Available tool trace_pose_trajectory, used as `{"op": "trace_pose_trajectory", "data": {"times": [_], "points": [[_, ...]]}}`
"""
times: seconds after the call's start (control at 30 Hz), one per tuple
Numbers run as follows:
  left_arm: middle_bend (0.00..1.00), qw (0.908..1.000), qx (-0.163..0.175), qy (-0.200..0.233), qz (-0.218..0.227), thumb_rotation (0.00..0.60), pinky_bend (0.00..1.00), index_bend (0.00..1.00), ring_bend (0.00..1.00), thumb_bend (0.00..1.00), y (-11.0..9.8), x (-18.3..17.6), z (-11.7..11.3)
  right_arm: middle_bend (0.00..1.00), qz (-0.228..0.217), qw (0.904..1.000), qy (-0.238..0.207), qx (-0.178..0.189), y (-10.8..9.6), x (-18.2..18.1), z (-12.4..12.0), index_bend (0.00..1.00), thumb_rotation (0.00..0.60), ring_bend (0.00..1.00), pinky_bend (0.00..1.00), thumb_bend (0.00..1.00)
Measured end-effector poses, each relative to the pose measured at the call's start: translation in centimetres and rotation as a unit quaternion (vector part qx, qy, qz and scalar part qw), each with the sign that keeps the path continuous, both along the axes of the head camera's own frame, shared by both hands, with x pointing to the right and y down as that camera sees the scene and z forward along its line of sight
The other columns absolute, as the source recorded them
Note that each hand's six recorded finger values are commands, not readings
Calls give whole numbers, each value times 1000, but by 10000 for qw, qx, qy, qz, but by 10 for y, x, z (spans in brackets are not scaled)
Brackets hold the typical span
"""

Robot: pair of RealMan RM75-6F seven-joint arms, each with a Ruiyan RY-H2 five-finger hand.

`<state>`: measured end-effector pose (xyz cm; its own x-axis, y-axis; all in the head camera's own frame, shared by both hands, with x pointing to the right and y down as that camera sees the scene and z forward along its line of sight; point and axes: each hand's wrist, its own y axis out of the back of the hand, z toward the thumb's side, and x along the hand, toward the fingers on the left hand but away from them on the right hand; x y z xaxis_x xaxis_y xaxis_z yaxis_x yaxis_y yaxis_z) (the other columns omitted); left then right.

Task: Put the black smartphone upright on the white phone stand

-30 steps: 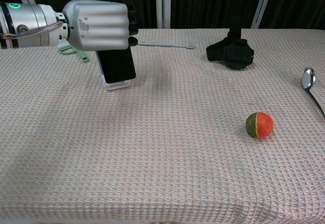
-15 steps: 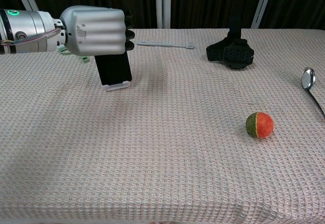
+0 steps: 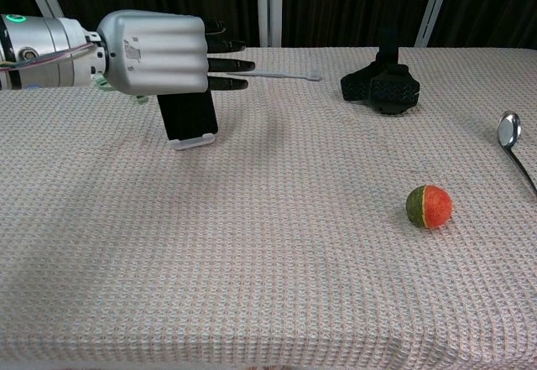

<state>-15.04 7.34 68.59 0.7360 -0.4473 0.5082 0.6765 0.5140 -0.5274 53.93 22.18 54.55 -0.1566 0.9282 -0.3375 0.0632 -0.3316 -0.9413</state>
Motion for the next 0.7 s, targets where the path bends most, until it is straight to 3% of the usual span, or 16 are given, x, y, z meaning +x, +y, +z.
{"op": "trace_pose_trajectory", "data": {"times": [0.23,0.43,0.53,0.6,0.63,0.7], "points": [[0,9996,-129,199,-162,600,185,0,24,75,3,-7,-13,0,-12,10000,13,34,0,0,-2,0,600,0,0,154],[0,9923,-507,726,-871,600,189,0,25,9,17,-30,-38,0,-42,10000,-23,55,-1,-1,-2,0,600,0,0,154],[0,9784,-608,1256,-1525,600,190,0,26,8,20,-52,-55,0,-86,9999,-40,48,-1,-2,-1,0,600,0,0,153],[0,9595,-650,1728,-2128,600,190,0,26,6,23,-75,-69,0,-170,9998,-34,48,0,-4,0,0,600,0,0,153],[0,9477,-681,1951,-2432,600,190,0,26,5,25,-87,-75,0,-222,9997,-28,52,0,-6,1,0,600,0,0,153],[0,9128,-784,2477,-3152,600,190,0,26,8,32,-116,-88,0,-360,9993,-38,88,0,-11,4,0,600,0,0,153]]}}
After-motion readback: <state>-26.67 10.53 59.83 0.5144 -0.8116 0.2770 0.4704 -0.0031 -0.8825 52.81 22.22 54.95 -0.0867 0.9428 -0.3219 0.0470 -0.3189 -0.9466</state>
